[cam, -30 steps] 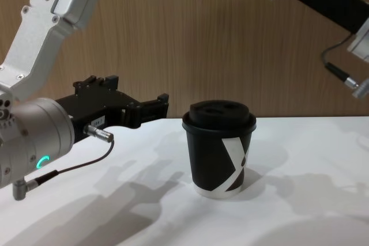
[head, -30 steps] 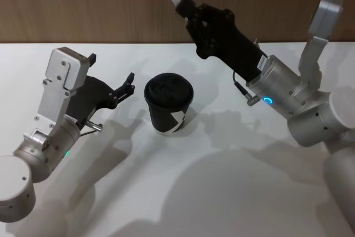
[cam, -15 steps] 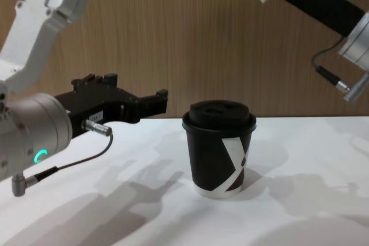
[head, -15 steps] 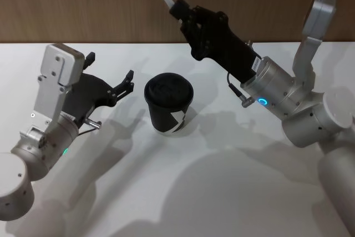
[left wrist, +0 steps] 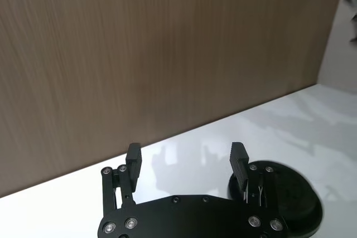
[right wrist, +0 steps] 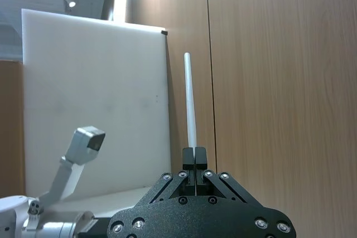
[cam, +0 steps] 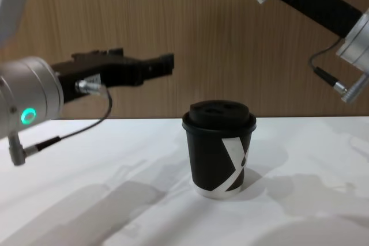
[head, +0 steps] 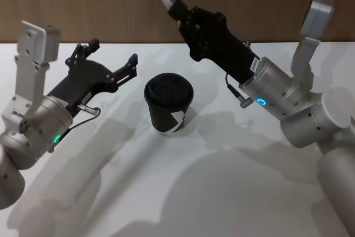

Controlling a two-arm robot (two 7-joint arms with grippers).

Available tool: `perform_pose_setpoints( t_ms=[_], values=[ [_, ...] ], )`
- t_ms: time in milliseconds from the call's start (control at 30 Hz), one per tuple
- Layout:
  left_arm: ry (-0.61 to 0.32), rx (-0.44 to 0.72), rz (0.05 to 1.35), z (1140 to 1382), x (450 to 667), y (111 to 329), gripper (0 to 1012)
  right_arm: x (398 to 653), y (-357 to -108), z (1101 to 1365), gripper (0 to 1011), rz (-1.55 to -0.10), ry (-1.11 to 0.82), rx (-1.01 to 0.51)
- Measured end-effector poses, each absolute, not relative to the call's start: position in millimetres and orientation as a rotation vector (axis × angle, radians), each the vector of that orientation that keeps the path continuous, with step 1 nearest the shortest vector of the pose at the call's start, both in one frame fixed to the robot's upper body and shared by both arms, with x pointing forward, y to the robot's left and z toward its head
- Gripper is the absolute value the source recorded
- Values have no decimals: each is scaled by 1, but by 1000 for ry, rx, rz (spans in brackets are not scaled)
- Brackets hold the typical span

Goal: Pick up the straw with one hand, pass it to the other hand, and insert it into the cup.

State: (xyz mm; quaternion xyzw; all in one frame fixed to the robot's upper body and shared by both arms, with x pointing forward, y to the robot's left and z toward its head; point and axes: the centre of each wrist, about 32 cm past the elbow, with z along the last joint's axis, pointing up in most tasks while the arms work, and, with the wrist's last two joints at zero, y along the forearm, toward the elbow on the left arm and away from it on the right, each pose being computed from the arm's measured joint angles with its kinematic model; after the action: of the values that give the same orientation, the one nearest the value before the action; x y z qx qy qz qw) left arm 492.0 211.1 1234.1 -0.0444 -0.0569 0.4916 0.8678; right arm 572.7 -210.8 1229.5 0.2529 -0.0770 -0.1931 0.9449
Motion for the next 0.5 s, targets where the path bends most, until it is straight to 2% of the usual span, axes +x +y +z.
perform_pose_setpoints(
  t_ms=[500],
  values=[
    [-67, -275, 824, 1263, 492, 222, 1002, 573, -210, 1229, 16, -391, -155, 517]
  ],
)
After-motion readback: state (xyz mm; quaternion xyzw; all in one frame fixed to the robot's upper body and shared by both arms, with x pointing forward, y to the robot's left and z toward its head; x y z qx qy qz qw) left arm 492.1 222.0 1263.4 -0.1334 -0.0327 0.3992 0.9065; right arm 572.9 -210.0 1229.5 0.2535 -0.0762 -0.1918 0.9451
